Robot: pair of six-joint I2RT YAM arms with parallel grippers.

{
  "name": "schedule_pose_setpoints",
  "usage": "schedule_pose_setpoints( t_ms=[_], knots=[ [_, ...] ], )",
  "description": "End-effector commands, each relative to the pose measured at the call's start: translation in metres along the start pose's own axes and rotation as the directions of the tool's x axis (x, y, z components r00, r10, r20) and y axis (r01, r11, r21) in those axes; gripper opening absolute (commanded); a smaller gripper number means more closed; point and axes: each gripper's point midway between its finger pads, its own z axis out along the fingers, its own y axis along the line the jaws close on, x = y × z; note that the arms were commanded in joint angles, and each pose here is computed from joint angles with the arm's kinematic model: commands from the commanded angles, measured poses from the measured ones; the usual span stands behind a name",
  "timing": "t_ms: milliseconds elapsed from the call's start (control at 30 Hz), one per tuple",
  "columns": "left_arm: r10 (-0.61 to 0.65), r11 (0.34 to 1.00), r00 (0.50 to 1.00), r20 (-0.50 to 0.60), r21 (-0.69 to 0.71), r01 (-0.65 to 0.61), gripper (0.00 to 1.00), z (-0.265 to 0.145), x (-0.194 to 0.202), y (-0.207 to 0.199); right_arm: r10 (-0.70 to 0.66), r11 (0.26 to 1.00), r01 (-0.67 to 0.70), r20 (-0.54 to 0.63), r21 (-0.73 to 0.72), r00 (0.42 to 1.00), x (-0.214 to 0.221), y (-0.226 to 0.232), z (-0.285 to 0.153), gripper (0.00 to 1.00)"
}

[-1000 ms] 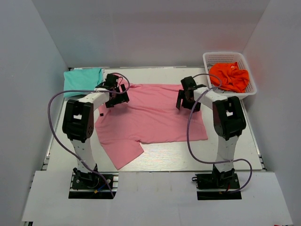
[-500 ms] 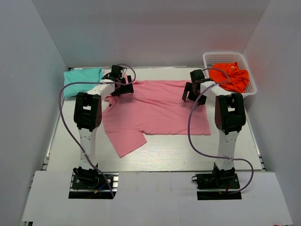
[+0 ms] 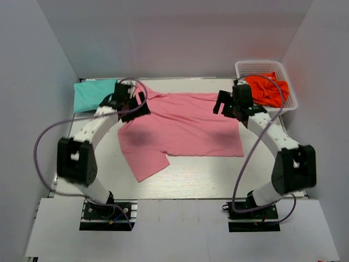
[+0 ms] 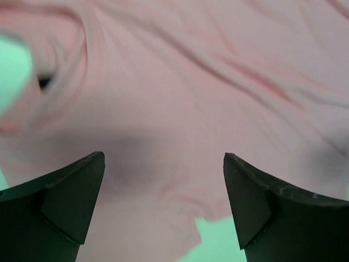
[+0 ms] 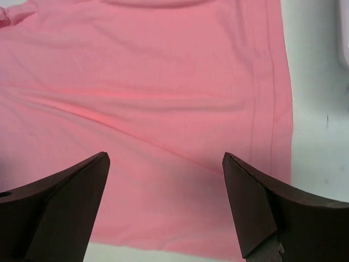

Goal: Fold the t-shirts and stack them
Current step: Flatten out the tshirt, then grap the side of the flattened tshirt closest away from the robot with both arms

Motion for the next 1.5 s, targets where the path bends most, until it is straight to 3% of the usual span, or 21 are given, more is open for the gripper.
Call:
schedule_pose_setpoints(
  t_ms=[0, 67, 200, 333, 567, 700, 733, 833, 967, 1033, 1167, 1467],
  knots=[
    [-0.186, 0.982, 0.963, -0.193, -0.039, 0.182, 1.0, -0.03, 0.098, 0.016, 0.138, 0.99, -0.138, -0.005, 0.028, 0.99, 0.025, -0.012, -0.014, 0.9],
    [-0.246, 0.969, 0.934, -0.259, -0.073, 0.235, 1.0, -0.048, 0.138, 0.024, 0.166, 0.985, -0.164, -0.036, 0.059, 0.985, 0.052, -0.023, -0.022, 0.9],
    [-0.282, 0.957, 0.905, -0.317, -0.156, 0.243, 1.0, -0.092, 0.211, 0.058, 0.233, 0.971, -0.232, 0.004, 0.058, 0.973, 0.062, -0.029, -0.043, 0.9],
    [-0.322, 0.942, 0.893, -0.315, -0.204, 0.267, 1.0, -0.122, 0.234, 0.073, 0.271, 0.96, -0.271, 0.01, 0.074, 0.962, 0.07, -0.034, -0.053, 0.9],
    [-0.385, 0.923, 0.857, -0.343, -0.134, 0.361, 0.95, -0.098, 0.262, 0.067, 0.279, 0.954, -0.277, 0.001, 0.116, 0.96, 0.087, -0.045, -0.06, 0.9],
    [-0.385, 0.923, 0.843, -0.376, -0.154, 0.352, 0.85, -0.088, 0.27, 0.067, 0.276, 0.943, -0.272, 0.006, 0.189, 0.961, 0.093, -0.06, -0.061, 0.9],
    [-0.379, 0.925, 0.846, -0.376, -0.17, 0.339, 0.76, -0.086, 0.272, 0.071, 0.278, 0.941, -0.274, 0.007, 0.198, 0.96, 0.094, -0.061, -0.062, 0.9],
    [-0.357, 0.934, 0.85, -0.387, -0.174, 0.313, 0.64, -0.08, 0.273, 0.07, 0.307, 0.926, -0.302, 0.017, 0.228, 0.952, 0.101, -0.069, -0.063, 0.9],
    [-0.356, 0.933, 0.839, -0.412, -0.198, 0.299, 0.54, -0.073, 0.28, 0.072, 0.321, 0.913, -0.315, 0.019, 0.257, 0.947, 0.11, -0.077, -0.063, 0.9],
    [-0.358, 0.932, 0.823, -0.441, -0.228, 0.283, 0.44, -0.071, 0.289, 0.075, 0.329, 0.905, -0.322, 0.021, 0.278, 0.944, 0.111, -0.081, -0.064, 0.9],
    [-0.352, 0.933, 0.824, -0.444, -0.237, 0.27, 0.0, -0.07, 0.293, 0.078, 0.335, 0.886, -0.313, -0.006, 0.342, 0.942, 0.124, -0.093, -0.067, 0.9],
    [-0.365, 0.925, 0.824, -0.433, -0.267, 0.269, 0.0, -0.094, 0.286, 0.079, 0.338, 0.833, -0.26, -0.077, 0.489, 0.938, 0.165, -0.125, -0.076, 0.9]
  ],
)
